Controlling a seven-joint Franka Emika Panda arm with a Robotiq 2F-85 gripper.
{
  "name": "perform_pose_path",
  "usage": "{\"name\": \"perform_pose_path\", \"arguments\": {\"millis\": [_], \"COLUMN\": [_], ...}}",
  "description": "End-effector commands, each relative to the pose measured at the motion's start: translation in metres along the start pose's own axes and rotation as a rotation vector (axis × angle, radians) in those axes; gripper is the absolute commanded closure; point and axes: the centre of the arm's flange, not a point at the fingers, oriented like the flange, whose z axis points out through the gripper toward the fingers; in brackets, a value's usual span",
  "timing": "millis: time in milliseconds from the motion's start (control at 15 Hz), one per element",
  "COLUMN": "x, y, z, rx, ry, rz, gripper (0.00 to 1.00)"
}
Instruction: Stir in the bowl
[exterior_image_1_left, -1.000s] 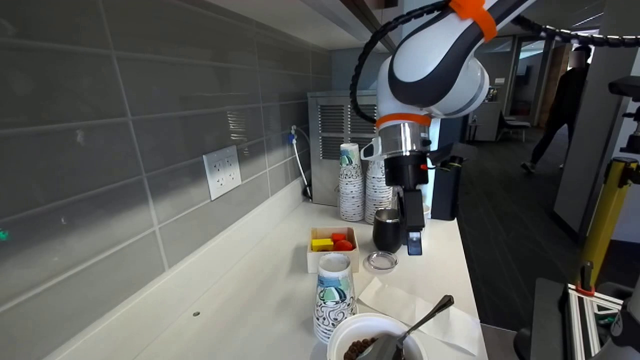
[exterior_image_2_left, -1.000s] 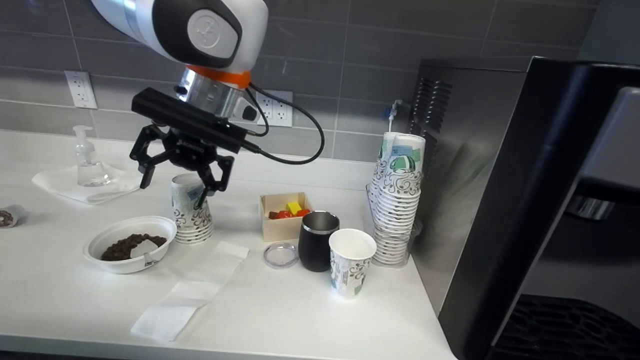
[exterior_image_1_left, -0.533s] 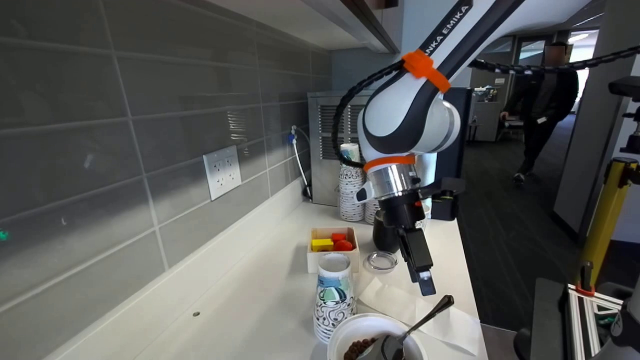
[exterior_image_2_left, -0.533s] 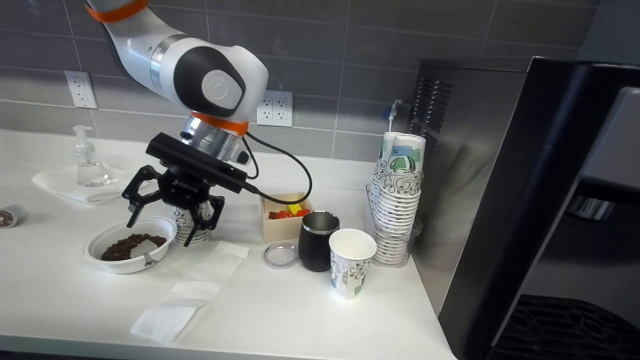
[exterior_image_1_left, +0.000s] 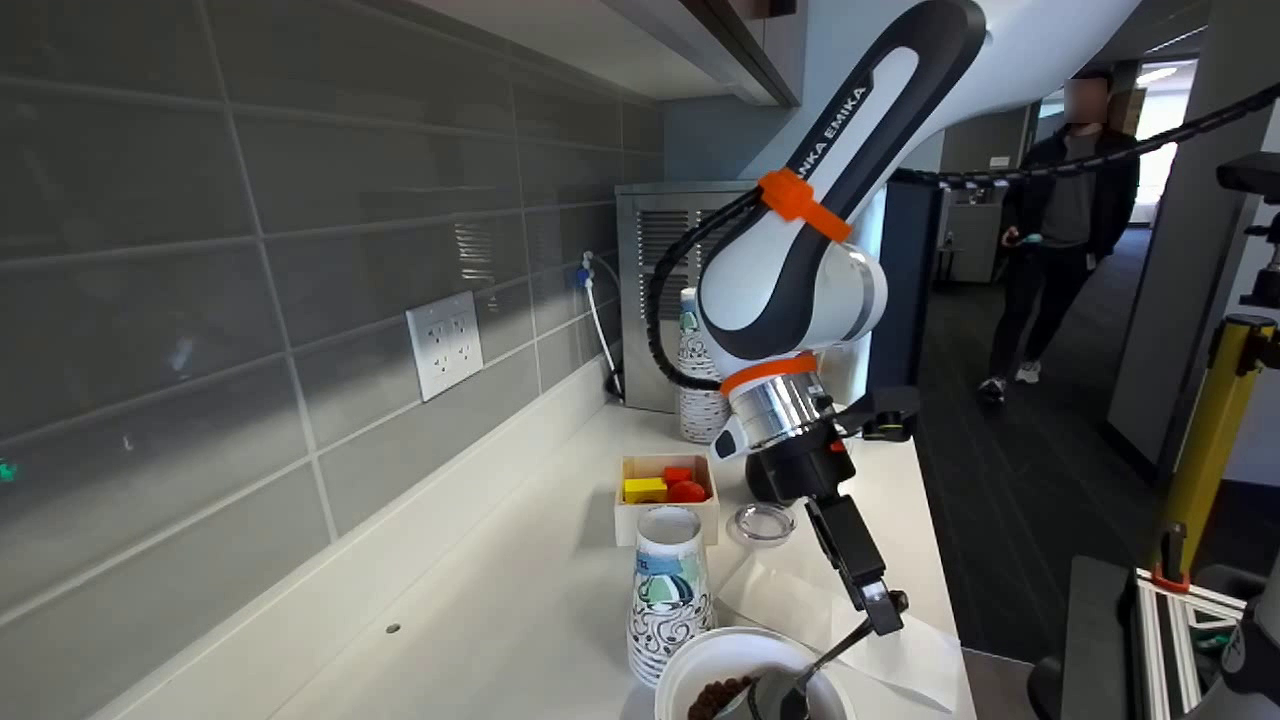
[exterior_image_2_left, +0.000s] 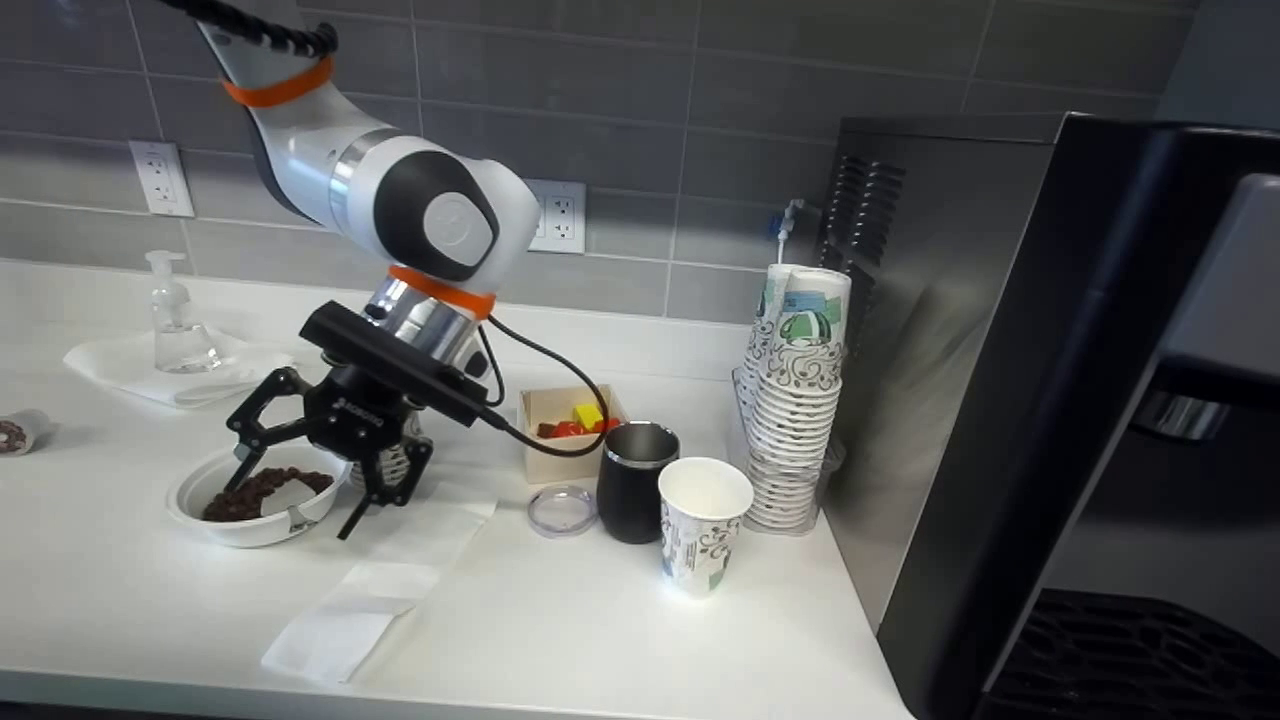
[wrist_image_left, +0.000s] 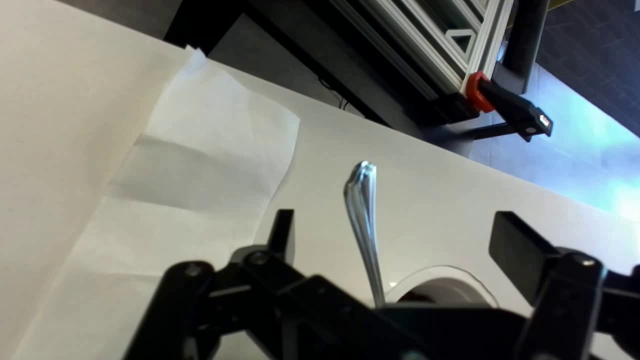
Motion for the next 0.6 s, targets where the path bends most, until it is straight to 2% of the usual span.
{"name": "perform_pose_path", "arguments": {"millis": [0, 133, 200, 267, 533], "x": [0.003, 0.003, 0.002, 0.002, 0.002], "y": [0.007, 0.008, 0.008, 0.008, 0.009], "z": [0.004, 0.009, 0.010, 0.012, 0.014], "rx": [0.062, 0.077, 0.082, 0.085, 0.085], "ry": [-0.048, -0.065, -0.069, -0.070, -0.072], "rz": [0.002, 0.011, 0.012, 0.013, 0.019], "gripper": [0.00, 0.00, 0.25, 0.27, 0.58]}}
